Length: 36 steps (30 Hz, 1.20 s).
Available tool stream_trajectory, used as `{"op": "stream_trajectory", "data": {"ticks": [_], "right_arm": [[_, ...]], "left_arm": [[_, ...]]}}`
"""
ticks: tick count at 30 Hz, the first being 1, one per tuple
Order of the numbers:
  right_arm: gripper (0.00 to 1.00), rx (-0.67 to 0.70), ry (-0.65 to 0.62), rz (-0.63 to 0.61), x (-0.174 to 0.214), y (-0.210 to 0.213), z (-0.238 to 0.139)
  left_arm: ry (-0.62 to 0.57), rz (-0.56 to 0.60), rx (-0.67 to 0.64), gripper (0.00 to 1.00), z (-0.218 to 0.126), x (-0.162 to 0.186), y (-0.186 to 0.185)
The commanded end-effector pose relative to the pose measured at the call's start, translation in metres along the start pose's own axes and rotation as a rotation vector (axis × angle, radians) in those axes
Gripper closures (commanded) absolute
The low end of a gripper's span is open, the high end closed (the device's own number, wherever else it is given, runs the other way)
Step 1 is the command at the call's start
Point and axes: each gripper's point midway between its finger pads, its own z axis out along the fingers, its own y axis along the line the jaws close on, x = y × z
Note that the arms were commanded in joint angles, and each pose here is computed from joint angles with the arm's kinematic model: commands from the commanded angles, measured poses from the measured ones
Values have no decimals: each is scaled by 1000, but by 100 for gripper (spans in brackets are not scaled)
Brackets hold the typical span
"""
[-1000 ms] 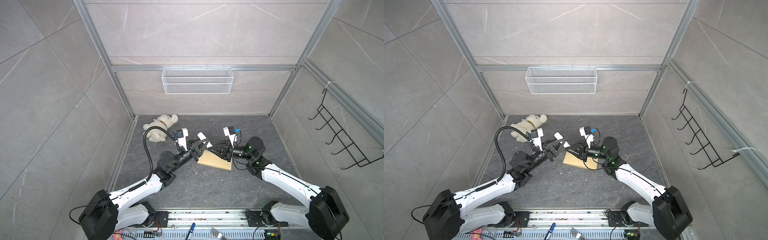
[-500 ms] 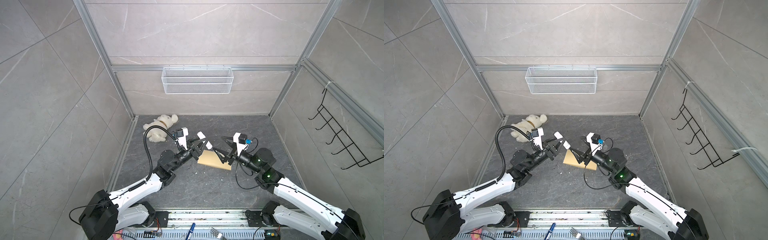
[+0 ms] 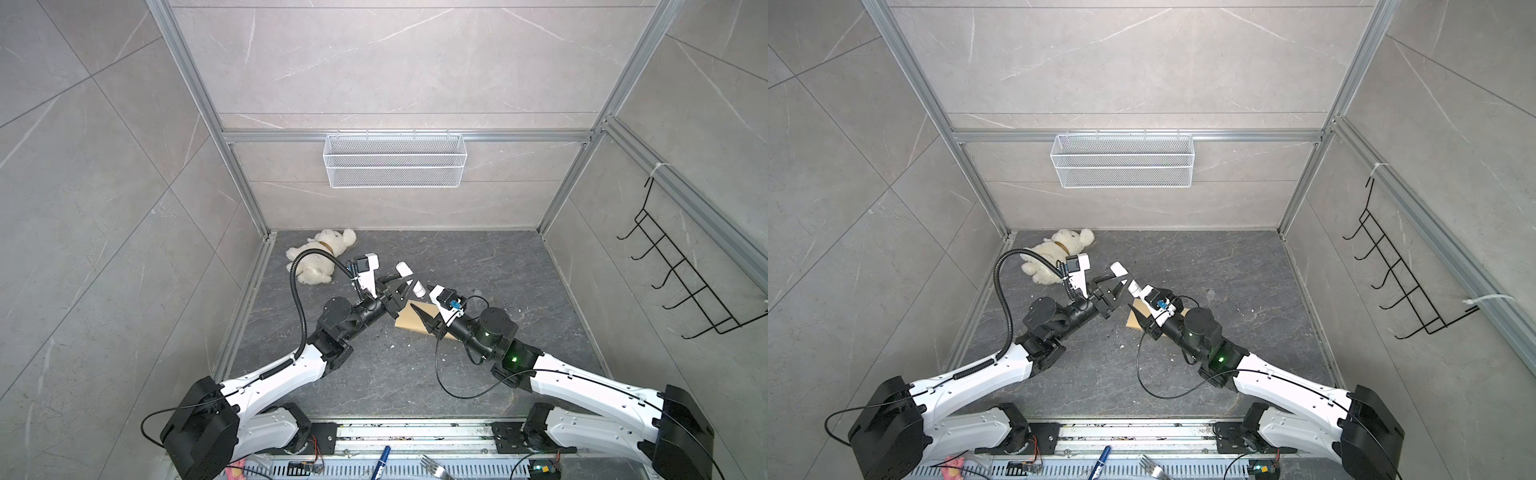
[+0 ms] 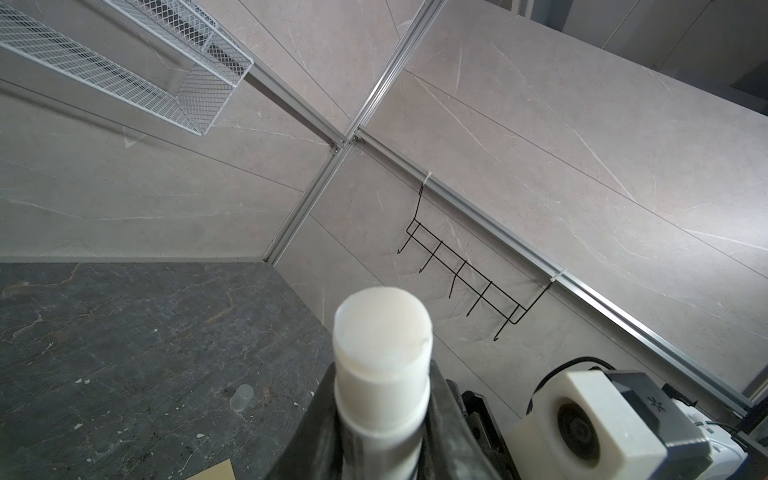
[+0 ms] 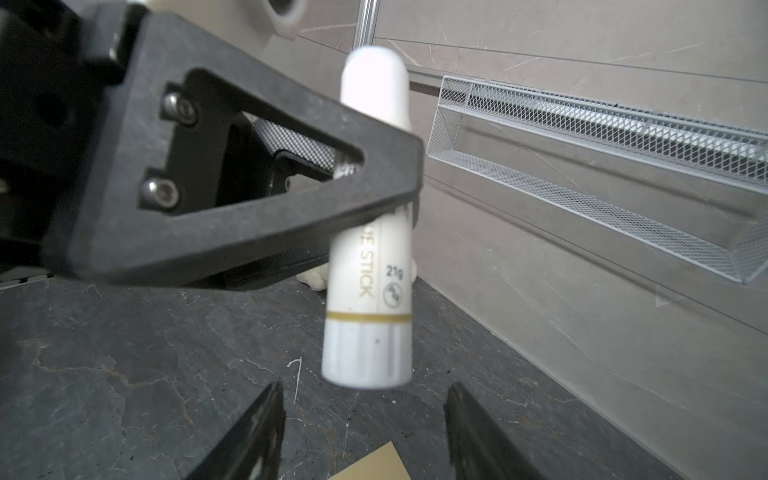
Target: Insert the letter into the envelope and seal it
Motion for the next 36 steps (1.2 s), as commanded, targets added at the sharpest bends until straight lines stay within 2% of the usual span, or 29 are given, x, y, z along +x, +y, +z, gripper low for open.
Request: {"op": "stream_trajectory", "data": {"ticks": [1,9,14,24,29,36], "right_arm": [[40,64,-84,-6,-27,-11,1],[48,80,-105,2,-33,-12,3],[56,72,-117,14,-36,-10,4],[60,62,-131,23,-40,-5,6],[69,62,-129,26,-39,-5,6],[94,36,-132,81,-43,-3,0]], "left_arm": [[-85,35,50,100,5,-29,-19],[-83,36,48,100,4,-28,-18],[-83,36,48,100,4,-28,-18],[-82,36,47,100,2,-27,-18],[-80,35,44,100,2,-26,-17],[-74,43,49,100,1,-24,-17]]}}
